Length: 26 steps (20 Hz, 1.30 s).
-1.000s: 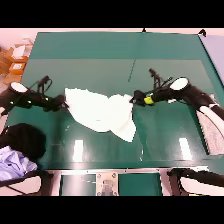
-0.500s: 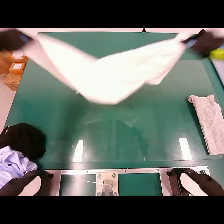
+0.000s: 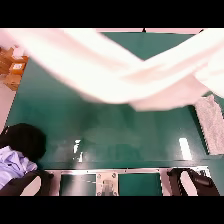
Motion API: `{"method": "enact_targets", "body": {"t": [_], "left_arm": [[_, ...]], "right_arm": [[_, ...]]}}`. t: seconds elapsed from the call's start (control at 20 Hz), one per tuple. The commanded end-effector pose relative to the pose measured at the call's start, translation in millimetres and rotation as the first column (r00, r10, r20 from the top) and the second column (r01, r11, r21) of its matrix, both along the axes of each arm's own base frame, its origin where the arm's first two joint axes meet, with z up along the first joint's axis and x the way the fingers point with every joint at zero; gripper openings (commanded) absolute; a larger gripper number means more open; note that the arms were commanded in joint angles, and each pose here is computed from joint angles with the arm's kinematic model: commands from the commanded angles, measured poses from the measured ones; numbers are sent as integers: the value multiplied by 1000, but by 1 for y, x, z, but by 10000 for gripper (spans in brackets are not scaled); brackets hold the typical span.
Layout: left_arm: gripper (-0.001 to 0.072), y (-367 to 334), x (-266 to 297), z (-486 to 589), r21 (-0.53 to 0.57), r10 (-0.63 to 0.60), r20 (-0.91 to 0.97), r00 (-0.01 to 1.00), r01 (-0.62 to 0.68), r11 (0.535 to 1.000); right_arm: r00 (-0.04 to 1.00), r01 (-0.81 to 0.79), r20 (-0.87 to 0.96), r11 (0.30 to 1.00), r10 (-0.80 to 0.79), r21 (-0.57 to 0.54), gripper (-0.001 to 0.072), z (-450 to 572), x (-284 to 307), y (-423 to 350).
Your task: Fold the shirts.
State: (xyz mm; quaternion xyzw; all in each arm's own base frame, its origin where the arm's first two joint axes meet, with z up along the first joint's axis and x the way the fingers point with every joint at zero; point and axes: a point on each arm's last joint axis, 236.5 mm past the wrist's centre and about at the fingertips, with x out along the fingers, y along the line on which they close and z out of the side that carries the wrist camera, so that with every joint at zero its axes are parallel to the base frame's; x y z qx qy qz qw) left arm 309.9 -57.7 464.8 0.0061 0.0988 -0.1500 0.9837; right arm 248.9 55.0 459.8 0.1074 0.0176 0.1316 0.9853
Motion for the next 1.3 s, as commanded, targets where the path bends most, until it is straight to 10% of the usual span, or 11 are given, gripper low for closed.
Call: {"method": "enact_targets", "body": {"t": [0.0, 0.25, 0.65, 0.75, 1.25], "left_arm": [[23, 16, 23, -82, 27, 42, -276, 960, -36, 999], [24, -26, 62, -281, -211, -205, -668, 716, 82, 974], [29, -50, 130, -486, -484, -348, -774, 529, -140, 864], [664, -49, 142, -472, -511, -369, -749, 551, -126, 850], [587, -2, 1, -465, -301, -256, -940, 226, -194, 934]], "right_arm": [[999, 30, -30, 1000, -30, -6, 20, -16, 3, -7], [918, 13, -393, 985, 57, 174, 20, -195, 75, -20], [514, 268, -853, 926, 95, 264, 20, -500, 64, -33], [487, 276, -867, 924, 102, 264, 20, -509, 65, -34], [529, 245, -845, 939, 78, 240, 20, -495, 78, -43]]}}
